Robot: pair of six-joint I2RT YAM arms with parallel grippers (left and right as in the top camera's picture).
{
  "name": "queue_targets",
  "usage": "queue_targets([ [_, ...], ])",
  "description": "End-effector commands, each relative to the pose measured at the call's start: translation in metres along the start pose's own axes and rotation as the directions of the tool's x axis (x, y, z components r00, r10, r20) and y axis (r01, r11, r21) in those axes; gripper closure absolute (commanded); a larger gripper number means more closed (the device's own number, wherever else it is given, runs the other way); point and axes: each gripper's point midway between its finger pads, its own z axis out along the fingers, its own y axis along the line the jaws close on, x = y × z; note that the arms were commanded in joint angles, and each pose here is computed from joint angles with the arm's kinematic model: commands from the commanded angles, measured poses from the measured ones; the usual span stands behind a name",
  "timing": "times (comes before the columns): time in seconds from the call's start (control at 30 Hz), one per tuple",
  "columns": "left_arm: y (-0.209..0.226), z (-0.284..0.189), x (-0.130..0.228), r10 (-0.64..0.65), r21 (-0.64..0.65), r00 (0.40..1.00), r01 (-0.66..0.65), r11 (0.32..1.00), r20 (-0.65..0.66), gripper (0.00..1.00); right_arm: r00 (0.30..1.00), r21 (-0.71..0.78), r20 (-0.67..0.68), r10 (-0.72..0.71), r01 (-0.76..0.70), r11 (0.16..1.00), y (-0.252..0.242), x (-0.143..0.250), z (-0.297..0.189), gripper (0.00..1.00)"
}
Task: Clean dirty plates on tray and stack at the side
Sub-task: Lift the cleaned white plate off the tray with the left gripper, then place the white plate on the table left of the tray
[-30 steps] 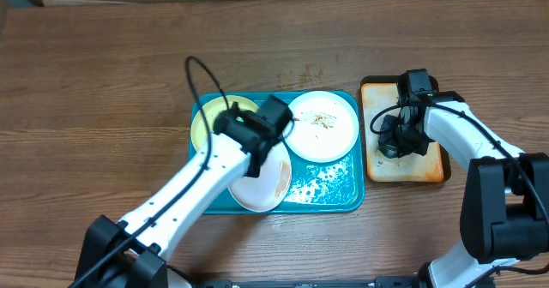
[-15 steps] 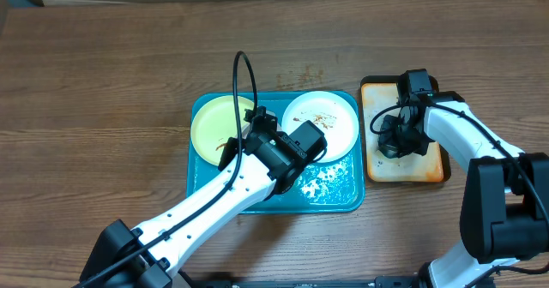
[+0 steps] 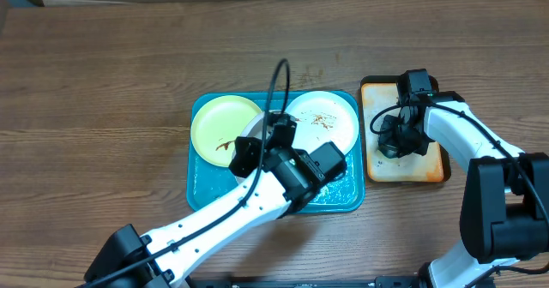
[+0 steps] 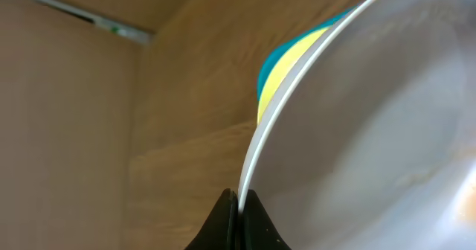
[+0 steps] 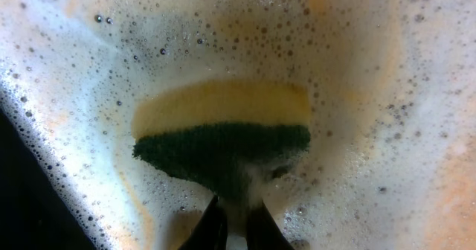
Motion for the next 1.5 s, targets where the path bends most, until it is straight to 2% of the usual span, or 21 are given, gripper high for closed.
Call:
queue_targets([
  [0.0, 0.009, -0.013, -0.02, -0.036, -0.066, 0.993, 0.043, 0.997, 0.109, 0.96, 0.999, 0.011, -0.037, -0.002, 0.003, 1.0, -0.003, 0.006, 0.011, 0.94],
  [0.17, 0.01, -0.021, -0.025, -0.022, -0.085, 0.988, 0.035, 0.996, 0.154, 0.96, 0.999, 0.01, -0.037, -0.002, 0.003, 1.0, -0.003, 0.006, 0.011, 0.95],
  [0.6, 0.008, -0.021, -0.024, -0.032, -0.073, 0.988, 0.043, 0.996, 0.15, 0.96, 0.999, 0.01, -0.037, -0.002, 0.003, 1.0, -0.003, 0.006, 0.011, 0.94],
  [0.8, 0.01, -0.007, -0.013, -0.055, -0.028, 0.998, 0.056, 0.998, 0.04, 0.96, 0.999, 0.01, -0.037, -0.002, 0.003, 1.0, -0.003, 0.006, 0.011, 0.94],
  [0.93, 0.022, 0.003, -0.007, -0.151, 0.055, 0.984, 0.156, 0.986, -0.091, 0.96, 0.999, 0.012, -0.041, -0.002, 0.003, 1.0, -0.003, 0.007, 0.011, 0.94],
  [1.1, 0.046, 0.01, -0.012, -0.273, 0.196, 0.936, 0.317, 0.928, -0.222, 0.96, 0.999, 0.013, -0.044, -0.002, 0.003, 1.0, -0.004, 0.008, 0.011, 0.94],
  [1.23, 0.063, 0.026, -0.014, -0.305, 0.365, 0.898, 0.412, 0.835, -0.318, 0.96, 0.999, 0.013, -0.044, -0.002, 0.003, 1.0, -0.004, 0.008, 0.011, 0.94],
  [1.47, 0.094, 0.073, 0.009, -0.384, 0.412, 0.787, 0.591, 0.694, -0.482, 0.96, 0.999, 0.013, -0.044, -0.003, 0.004, 1.0, -0.004, 0.008, 0.011, 0.94],
])
